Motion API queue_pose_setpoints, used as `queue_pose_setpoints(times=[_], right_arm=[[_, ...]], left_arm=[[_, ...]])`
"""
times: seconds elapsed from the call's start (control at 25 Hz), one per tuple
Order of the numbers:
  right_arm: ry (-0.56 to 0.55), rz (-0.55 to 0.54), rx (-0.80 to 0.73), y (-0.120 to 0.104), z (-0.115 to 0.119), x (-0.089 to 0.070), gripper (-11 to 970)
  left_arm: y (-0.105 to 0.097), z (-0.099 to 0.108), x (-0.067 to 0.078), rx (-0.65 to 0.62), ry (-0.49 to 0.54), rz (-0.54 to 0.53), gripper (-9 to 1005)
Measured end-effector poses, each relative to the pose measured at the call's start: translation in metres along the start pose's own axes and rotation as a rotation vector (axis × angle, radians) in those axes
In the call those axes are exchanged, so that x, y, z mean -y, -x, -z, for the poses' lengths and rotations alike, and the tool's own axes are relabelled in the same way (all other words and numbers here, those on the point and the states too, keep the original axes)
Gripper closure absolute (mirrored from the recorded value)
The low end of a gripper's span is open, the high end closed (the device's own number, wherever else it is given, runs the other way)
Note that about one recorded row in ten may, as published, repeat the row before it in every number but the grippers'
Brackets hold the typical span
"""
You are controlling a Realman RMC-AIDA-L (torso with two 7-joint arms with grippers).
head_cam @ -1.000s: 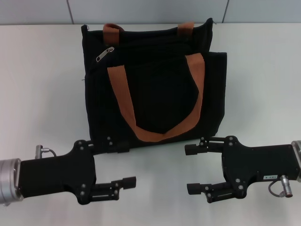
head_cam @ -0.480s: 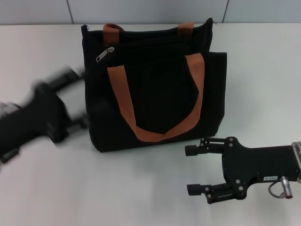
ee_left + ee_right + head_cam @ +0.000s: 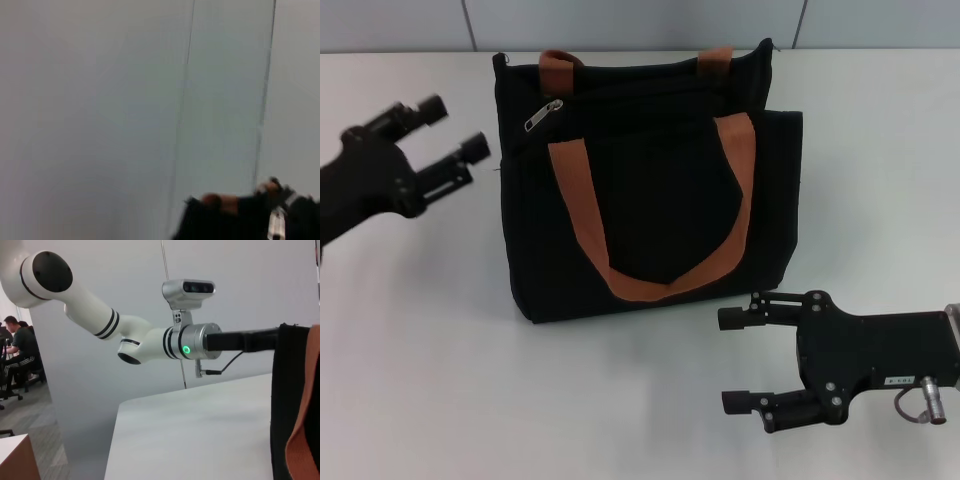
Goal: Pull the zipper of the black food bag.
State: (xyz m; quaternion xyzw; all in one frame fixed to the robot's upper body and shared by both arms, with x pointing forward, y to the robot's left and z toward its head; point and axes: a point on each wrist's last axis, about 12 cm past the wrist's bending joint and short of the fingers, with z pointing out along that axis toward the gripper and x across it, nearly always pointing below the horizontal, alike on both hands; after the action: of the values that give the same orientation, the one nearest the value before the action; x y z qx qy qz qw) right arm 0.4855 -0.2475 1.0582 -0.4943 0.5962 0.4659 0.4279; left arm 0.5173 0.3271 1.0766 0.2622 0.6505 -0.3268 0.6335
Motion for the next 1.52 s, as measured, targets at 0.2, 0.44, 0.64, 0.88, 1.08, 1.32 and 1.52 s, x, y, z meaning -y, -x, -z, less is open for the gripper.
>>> queue_pose_setpoints(times=[0.2,0.44,0.64,0.88,1.08,1.32,1.52], right_arm=[[0.000,0.001,0.000,0.000,0.000,0.000,204],[0.000,0.004,-0.001,0.001,-0.001,0.001,212],[-0.005,0.006,0.004,0.001,0.000,0.002,218],[-0.021,0.006,0.021,0.002,0.001,0.002,225],[-0.035,0.010,0.048,0.005,0.002,0.004,232],[-0.085,-0.041,0.213,0.020,-0.002,0.011,239],[-0.048,-0.188,0.324,0.047,-0.005,0.026,246]], left_arm=[[-0.005,-0.017,0.003,-0.094,-0.073,-0.026,254],[-0.005,-0.037,-0.005,-0.144,-0.042,-0.054,255],[0.001,-0.048,-0.008,-0.173,-0.076,-0.096,256],[0.004,-0.049,-0.006,-0.124,-0.061,-0.071,434],[0.004,-0.045,-0.001,-0.075,-0.058,-0.058,743],[0.008,-0.044,0.007,-0.020,-0.105,-0.048,886],[0.010,-0.051,0.011,0.016,-0.120,-0.043,949]])
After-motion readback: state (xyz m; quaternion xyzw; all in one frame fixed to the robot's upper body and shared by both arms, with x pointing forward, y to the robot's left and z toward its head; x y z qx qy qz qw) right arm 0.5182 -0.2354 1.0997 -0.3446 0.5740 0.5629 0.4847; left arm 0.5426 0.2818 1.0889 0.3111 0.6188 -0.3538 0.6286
